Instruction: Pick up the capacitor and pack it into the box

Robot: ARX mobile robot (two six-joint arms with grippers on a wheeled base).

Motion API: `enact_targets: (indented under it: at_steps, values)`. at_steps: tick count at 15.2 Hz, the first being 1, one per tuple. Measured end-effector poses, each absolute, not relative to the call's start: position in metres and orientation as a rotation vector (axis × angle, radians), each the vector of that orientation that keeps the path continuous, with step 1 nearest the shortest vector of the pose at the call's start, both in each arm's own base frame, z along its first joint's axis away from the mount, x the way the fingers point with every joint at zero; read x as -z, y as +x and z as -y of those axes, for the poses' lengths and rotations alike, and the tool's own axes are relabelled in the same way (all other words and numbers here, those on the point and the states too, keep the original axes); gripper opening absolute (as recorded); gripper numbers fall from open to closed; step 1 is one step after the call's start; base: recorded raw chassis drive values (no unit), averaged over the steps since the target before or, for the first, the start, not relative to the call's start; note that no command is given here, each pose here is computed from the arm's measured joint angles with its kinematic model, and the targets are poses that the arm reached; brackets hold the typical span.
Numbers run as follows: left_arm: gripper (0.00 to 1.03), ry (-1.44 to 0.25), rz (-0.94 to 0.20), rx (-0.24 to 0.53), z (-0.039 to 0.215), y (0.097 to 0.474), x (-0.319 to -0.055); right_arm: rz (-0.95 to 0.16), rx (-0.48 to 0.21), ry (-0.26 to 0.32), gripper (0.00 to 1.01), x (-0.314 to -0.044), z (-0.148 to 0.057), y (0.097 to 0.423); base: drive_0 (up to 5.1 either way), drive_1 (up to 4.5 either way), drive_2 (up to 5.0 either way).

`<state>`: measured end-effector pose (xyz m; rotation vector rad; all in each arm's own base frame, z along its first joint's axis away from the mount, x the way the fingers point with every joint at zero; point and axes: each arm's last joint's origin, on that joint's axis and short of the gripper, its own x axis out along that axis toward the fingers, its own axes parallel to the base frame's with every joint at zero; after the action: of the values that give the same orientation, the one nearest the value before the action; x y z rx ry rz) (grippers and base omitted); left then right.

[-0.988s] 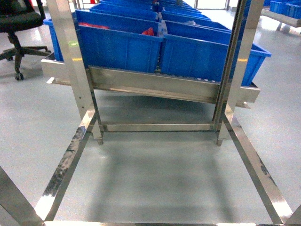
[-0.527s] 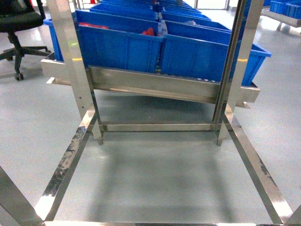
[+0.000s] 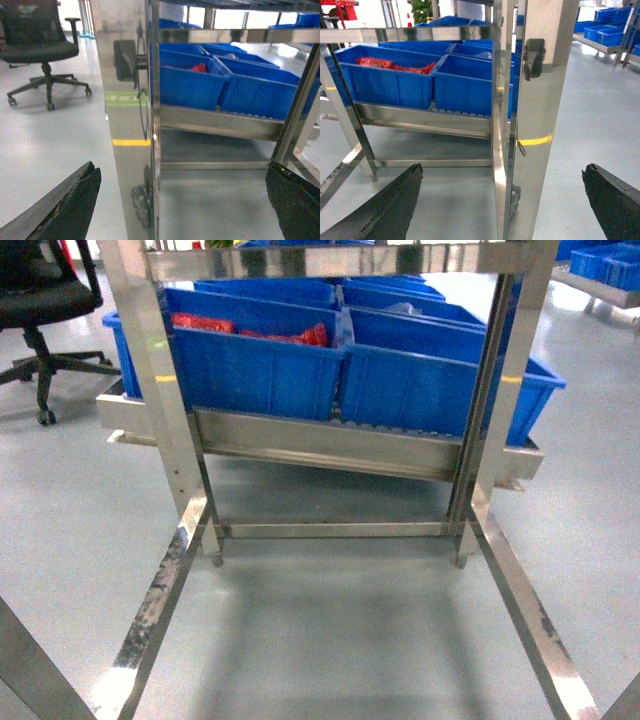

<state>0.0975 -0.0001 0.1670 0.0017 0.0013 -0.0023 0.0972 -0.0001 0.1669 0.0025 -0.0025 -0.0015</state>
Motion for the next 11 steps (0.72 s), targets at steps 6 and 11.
enact_targets:
  at_steps: [6, 11]
  values:
    - [0.98, 0.001, -0.001, 0.000, 0.0000, 0.0975, -0.1670, 0.003, 0.001, 0.004, 0.98, -0.1669, 0.0000, 0.0972, 0.0, 0.00, 0.0]
    - [0.98, 0.001, -0.001, -0.001, 0.0000, 0.0975, -0.1671, 0.002, 0.000, 0.002, 0.98, -0.1668, 0.0000, 0.0972, 0.0, 0.00, 0.0]
